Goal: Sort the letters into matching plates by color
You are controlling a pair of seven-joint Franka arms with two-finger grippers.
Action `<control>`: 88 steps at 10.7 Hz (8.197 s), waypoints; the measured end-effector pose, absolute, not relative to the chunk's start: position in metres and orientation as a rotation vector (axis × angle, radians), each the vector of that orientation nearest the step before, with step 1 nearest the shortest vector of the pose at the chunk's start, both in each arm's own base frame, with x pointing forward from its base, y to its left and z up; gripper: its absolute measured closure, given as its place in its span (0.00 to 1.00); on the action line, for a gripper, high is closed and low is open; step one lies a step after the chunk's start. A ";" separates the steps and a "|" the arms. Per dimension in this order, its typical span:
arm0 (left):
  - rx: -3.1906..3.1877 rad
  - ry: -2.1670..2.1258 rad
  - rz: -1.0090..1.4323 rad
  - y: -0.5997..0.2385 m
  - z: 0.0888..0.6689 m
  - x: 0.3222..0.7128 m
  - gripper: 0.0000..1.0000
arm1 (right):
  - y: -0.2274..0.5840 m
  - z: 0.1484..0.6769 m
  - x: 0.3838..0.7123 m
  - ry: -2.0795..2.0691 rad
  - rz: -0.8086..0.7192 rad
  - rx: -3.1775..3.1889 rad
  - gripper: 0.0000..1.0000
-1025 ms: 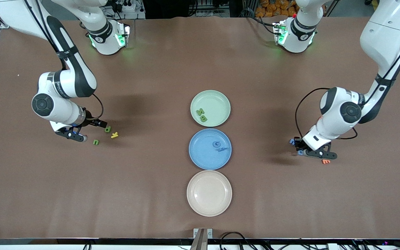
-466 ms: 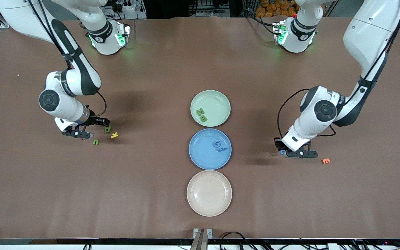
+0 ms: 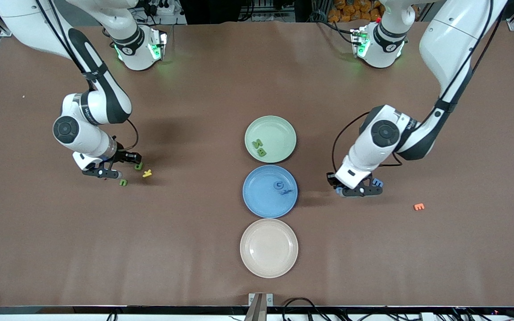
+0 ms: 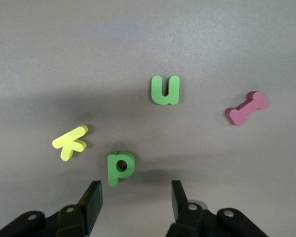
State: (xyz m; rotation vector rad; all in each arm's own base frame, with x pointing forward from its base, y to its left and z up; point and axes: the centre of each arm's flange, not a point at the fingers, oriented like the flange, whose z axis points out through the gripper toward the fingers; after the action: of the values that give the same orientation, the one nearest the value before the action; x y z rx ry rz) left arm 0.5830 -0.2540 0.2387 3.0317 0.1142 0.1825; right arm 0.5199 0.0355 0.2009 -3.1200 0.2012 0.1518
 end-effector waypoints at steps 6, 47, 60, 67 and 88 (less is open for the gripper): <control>2.942 0.296 0.182 -0.360 0.246 0.565 0.74 | 0.041 0.188 0.521 0.184 0.124 -3.113 0.36; 2.865 1.291 0.036 -0.094 0.179 0.579 0.00 | 0.182 0.252 0.554 0.682 0.336 -2.986 0.74; 2.885 1.246 0.099 -0.101 0.179 0.585 0.73 | 0.358 0.286 0.502 0.957 0.242 -2.877 0.74; 2.887 1.186 0.147 -0.124 0.191 0.594 0.73 | 0.440 0.271 0.484 1.096 0.263 -2.774 0.74; 2.714 0.980 0.229 -0.371 0.265 0.592 0.73 | 0.525 0.245 0.463 1.212 0.263 -2.670 0.11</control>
State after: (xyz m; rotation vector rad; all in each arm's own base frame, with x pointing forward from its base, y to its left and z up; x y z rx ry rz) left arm 0.5923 -0.3712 0.2646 2.7142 0.9795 0.2289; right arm 0.4634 0.5254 0.2449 -2.6704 1.2123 0.2633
